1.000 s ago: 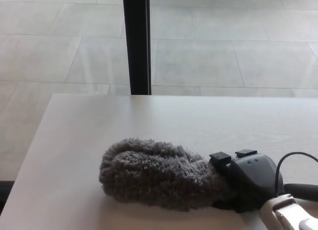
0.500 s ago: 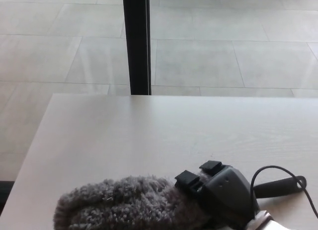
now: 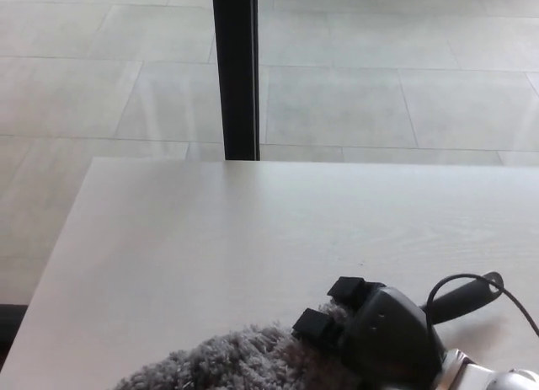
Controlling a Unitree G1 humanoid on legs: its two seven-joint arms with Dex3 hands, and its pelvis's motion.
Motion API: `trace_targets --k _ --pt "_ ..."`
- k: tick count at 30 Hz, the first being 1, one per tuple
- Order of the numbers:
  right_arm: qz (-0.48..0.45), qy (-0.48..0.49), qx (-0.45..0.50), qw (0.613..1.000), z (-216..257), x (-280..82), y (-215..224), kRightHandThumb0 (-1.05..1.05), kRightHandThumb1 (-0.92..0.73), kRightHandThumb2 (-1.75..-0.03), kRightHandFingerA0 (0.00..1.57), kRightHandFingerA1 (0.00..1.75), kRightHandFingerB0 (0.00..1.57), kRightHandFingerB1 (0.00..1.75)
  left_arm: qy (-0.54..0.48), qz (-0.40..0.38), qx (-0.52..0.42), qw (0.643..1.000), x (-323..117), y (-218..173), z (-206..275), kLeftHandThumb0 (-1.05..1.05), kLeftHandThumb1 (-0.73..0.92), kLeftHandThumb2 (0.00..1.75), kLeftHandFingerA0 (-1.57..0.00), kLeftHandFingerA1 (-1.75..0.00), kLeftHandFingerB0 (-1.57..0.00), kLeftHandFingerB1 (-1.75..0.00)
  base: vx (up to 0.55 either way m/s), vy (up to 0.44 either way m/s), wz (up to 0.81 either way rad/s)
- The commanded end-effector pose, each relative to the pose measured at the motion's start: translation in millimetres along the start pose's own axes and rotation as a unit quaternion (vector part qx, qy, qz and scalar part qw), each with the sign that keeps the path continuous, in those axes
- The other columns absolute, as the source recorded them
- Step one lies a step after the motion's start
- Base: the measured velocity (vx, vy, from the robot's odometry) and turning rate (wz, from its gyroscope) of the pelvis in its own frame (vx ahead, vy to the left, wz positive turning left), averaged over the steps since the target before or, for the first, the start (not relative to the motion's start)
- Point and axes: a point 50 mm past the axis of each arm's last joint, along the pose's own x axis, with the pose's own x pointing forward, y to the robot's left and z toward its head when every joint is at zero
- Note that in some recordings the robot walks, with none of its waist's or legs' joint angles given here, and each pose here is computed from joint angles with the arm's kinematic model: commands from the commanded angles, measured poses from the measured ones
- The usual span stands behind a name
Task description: The robot uses its right hand to pick up the duster kept in the middle of the desk and use it to wipe the desk by swiping its surface twice
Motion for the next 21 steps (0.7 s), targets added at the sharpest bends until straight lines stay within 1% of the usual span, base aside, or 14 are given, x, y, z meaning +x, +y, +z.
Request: trace_targets --k 1,2,6,8,11,13,14,15,16,17,18,19,20,21 --pt "0.032 0.01 -0.01 0.999 -14.2 -3.6 -1.8 -0.39 -0.5 -0.96 1.12 1.31 0.78 0.98 -0.015 0.0 0.015 1.0 -2.1 8.2 3.9 -0.49 0.63 0.59 -0.77 -0.69 -0.66 -0.49 0.0 0.0 0.0" --pt "0.039 0.04 -0.001 0.998 -19.5 -2.8 -2.1 -0.37 -0.65 -0.62 0.84 1.7 0.81 0.9 -0.013 0.003 0.018 1.0 -2.2 8.3 3.0 -0.49 0.63 0.59 -0.76 -0.64 -0.68 -0.48 0.0 0.0 0.0" --pt "0.068 0.151 0.013 0.986 -41.9 -2.8 -2.7 -0.36 -0.64 -0.62 0.85 1.68 0.84 0.8 -0.008 0.008 0.026 1.0 -2.3 7.6 0.2 -0.49 0.64 0.6 -0.76 -0.64 -0.68 -0.47 0.0 0.0 0.0" --pt "0.082 0.221 0.004 0.972 -57.9 -5.5 -3.1 -0.3 -0.56 -0.56 0.98 1.64 0.9 0.63 -0.006 0.004 0.016 1.0 -2.4 6.8 -1.7 -0.45 0.64 0.59 -0.81 -0.66 -0.65 -0.49 0.0 0.0 0.0" --pt "0.135 0.317 -0.025 0.939 -83.2 -14.5 -4.9 -0.3 -0.57 -0.61 0.91 1.64 0.87 0.62 -0.007 -0.002 0.003 1.0 -2.6 6.3 -2.5 -0.47 0.63 0.59 -0.77 -0.64 -0.66 -0.48 0.0 0.0 0.0" --pt "0.157 0.37 -0.044 0.915 -97.8 -24.9 -7.7 -0.31 -0.59 -0.57 0.88 1.61 0.86 0.66 -0.005 0.001 0.005 1.0 -2.4 6.2 -2.9 -0.46 0.63 0.59 -0.75 -0.65 -0.67 -0.48 0.0 0.0 0.0" --pt "0.168 0.392 -0.049 0.903 -104.1 -31.7 -9.3 -0.31 -0.59 -0.61 0.86 1.65 0.81 0.83 -0.005 0.001 0.005 1.0 -2.6 6.0 -3.5 -0.46 0.63 0.59 -0.76 -0.67 -0.67 -0.48 0.0 0.0 0.0" --pt "0.171 0.401 -0.057 0.898 -107.5 -35.8 -10.5 -0.31 -0.59 -0.61 0.86 1.65 0.81 0.83 -0.006 0.0 0.003 1.0 -2.7 5.9 -3.9 -0.46 0.63 0.59 -0.76 -0.67 -0.67 -0.48 0.0 0.0 0.0" --pt "0.168 0.426 -0.06 0.887 -116.1 -49.5 -14.4 -0.32 -0.59 -0.6 0.89 1.68 0.85 1.1 -0.006 -0.003 0.005 1.0 -2.8 5.6 -4.2 -0.46 0.65 0.6 -0.73 -0.64 -0.64 -0.48 0.0 0.0 0.0" --pt "0.173 0.442 -0.059 0.878 -120.3 -55.9 -16.0 -0.34 -0.56 -0.59 0.89 1.68 0.87 1.01 -0.006 -0.003 0.009 1.0 -3.0 5.8 -4.5 -0.46 0.65 0.6 -0.72 -0.64 -0.65 -0.48 0.0 0.0 0.0" --pt "0.179 0.456 -0.061 0.869 -124.8 -62.5 -18.0 -0.42 -0.48 -0.66 0.99 1.59 0.9 1.0 -0.008 -0.003 0.008 1.0 -3.2 6.0 -4.7 -0.46 0.65 0.6 -0.72 -0.63 -0.65 -0.48 0.0 0.0 0.0" --pt "0.187 0.463 -0.069 0.864 -128.7 -69.9 -20.3 -0.34 -0.43 -0.89 1.18 1.33 0.83 1.0 -0.008 -0.003 0.007 1.0 -3.2 6.0 -4.6 -0.45 0.66 0.6 -0.7 -0.61 -0.63 -0.48 0.0 0.0 0.0" --pt "0.194 0.47 -0.078 0.857 -131.5 -75.3 -21.7 -0.35 -0.59 -0.58 0.88 1.66 0.81 0.88 -0.008 -0.003 0.01 1.0 -3.2 6.1 -4.5 -0.44 0.67 0.6 -0.69 -0.61 -0.63 -0.47 0.0 0.0 0.0" --pt "0.2 0.479 -0.088 0.85 -133.8 -79.7 -22.8 -0.35 -0.59 -0.58 0.88 1.66 0.81 0.88 -0.009 -0.003 0.015 1.0 -3.3 6.2 -4.5 -0.44 0.67 0.6 -0.69 -0.61 -0.63 -0.47 0.0 0.0 0.0"
